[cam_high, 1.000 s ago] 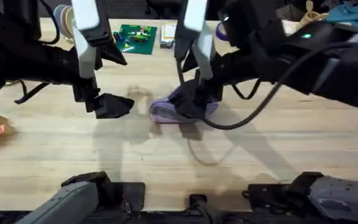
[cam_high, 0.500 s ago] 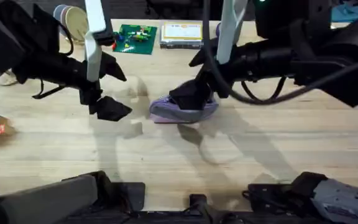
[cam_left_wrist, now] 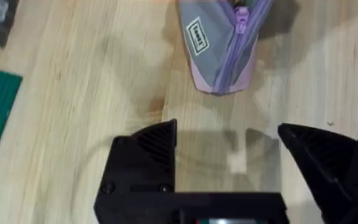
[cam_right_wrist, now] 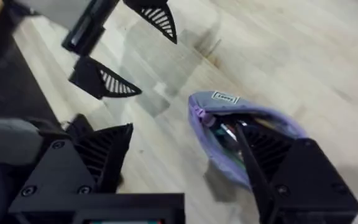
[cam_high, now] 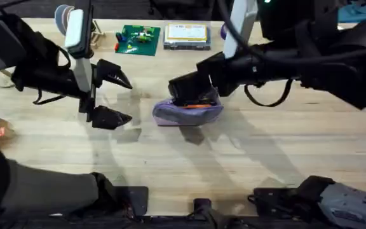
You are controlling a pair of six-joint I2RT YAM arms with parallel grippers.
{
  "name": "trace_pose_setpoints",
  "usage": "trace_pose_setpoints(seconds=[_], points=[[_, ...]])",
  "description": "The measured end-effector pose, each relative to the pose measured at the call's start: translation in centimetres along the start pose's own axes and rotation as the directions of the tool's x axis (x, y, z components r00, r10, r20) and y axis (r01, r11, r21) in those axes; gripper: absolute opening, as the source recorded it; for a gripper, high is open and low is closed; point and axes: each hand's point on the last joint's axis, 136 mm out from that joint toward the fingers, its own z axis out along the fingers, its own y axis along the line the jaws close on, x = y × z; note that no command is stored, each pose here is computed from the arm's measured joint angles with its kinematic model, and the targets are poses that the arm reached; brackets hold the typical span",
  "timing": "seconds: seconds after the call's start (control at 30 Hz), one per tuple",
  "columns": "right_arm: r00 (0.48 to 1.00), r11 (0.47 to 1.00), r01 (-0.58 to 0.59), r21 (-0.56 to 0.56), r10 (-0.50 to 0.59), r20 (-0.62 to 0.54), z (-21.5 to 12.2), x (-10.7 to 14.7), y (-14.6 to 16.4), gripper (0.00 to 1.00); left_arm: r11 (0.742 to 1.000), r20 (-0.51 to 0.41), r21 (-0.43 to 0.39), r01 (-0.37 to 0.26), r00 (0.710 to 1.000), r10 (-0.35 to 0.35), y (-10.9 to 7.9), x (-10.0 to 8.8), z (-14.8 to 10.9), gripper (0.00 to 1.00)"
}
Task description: Unzip the bag, pick up the pens from the table one at a time and place them inside, then zip the bag closed.
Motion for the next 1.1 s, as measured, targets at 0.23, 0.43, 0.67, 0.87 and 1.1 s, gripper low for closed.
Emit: trace_pose_setpoints(seconds=[0.23, 0.43, 0.67, 0.87, 1.1], points=[[0.973, 0.973, -0.230, 0.001, 0.230, -0.013, 0.1, 0.3, 0.0, 0.998, 0.998, 0.084, 0.035, -0.043, 0.996, 0.039, 0.3, 0.2, 1.1, 0.993], [0.937, 0.938, -0.347, 0.006, 0.347, -0.026, 0.4, 0.6, -0.1, 0.998, 0.998, 0.134, 0.061, -0.018, 0.991, 0.009, 0.5, 0.6, 2.0, 0.993], [0.922, 0.923, -0.386, 0.007, 0.386, -0.025, 0.4, 0.5, -0.1, 0.998, 0.998, 0.154, 0.056, -0.018, 0.988, 0.009, 0.6, 0.4, 2.0, 0.993], [0.907, 0.907, -0.420, 0.016, 0.420, -0.037, 0.4, 0.9, -0.2, 0.997, 0.998, 0.156, 0.055, -0.021, 0.988, 0.012, 0.7, 0.3, 2.0, 0.993], [0.844, 0.849, -0.523, 0.072, 0.528, -0.094, 2.3, 2.5, -1.4, 0.998, 0.998, 0.156, 0.055, -0.021, 0.988, 0.012, 0.7, 0.3, 2.0, 0.994]])
